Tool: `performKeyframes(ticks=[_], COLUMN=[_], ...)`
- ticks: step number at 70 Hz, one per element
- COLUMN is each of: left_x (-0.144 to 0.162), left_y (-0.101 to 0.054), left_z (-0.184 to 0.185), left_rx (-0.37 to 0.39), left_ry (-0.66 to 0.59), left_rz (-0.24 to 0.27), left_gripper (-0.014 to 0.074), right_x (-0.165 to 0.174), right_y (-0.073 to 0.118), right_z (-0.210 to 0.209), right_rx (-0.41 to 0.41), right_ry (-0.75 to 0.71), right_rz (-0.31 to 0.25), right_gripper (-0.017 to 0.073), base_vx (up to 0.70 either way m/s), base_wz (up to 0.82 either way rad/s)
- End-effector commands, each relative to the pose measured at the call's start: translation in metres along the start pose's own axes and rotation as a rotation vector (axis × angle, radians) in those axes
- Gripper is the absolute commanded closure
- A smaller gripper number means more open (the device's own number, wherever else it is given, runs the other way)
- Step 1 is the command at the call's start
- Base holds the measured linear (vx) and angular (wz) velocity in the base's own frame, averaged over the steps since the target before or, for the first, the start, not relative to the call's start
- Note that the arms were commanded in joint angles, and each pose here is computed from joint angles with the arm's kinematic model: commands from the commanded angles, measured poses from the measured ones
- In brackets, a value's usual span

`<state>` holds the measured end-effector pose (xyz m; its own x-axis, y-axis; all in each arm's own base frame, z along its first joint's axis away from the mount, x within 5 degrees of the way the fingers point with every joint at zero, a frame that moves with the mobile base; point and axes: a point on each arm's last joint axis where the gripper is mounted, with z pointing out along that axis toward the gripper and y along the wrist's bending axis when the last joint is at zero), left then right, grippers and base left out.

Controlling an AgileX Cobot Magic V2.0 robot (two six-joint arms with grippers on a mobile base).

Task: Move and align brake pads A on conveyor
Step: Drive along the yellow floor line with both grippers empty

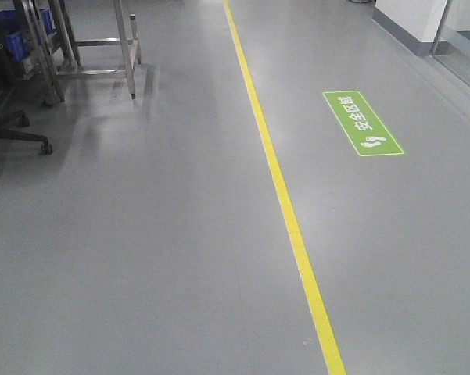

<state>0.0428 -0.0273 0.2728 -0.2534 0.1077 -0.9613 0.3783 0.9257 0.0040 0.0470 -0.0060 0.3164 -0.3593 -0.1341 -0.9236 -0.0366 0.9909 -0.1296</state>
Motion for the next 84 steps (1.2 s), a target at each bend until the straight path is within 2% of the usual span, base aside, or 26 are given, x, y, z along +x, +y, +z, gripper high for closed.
performKeyframes(ticks=[1, 42, 84], left_x=[-0.0122, -0.0122, -0.0122], left_y=[0.0015, 0.0015, 0.0015], left_z=[-0.0012, -0.0012, -0.0012], left_rx=[-0.011, -0.011, -0.011], left_ry=[-0.072, -0.072, -0.072], left_rz=[-0.014, -0.014, -0.014], left_gripper=[0.06, 0.06, 0.06], right_x=[-0.013, -0.013, -0.013], right_y=[-0.0016, -0.0016, -0.0016], right_z=[-0.0023, -0.0023, -0.0023], right_rx=[0.01, 0.01, 0.01], right_ry=[-0.081, -0.081, -0.081], right_rz=[-0.015, -0.015, -0.015], right_gripper=[0.056, 0.056, 0.056], base_vx=[0.2, 0.31, 0.46], base_wz=[-0.04, 0.03, -0.03])
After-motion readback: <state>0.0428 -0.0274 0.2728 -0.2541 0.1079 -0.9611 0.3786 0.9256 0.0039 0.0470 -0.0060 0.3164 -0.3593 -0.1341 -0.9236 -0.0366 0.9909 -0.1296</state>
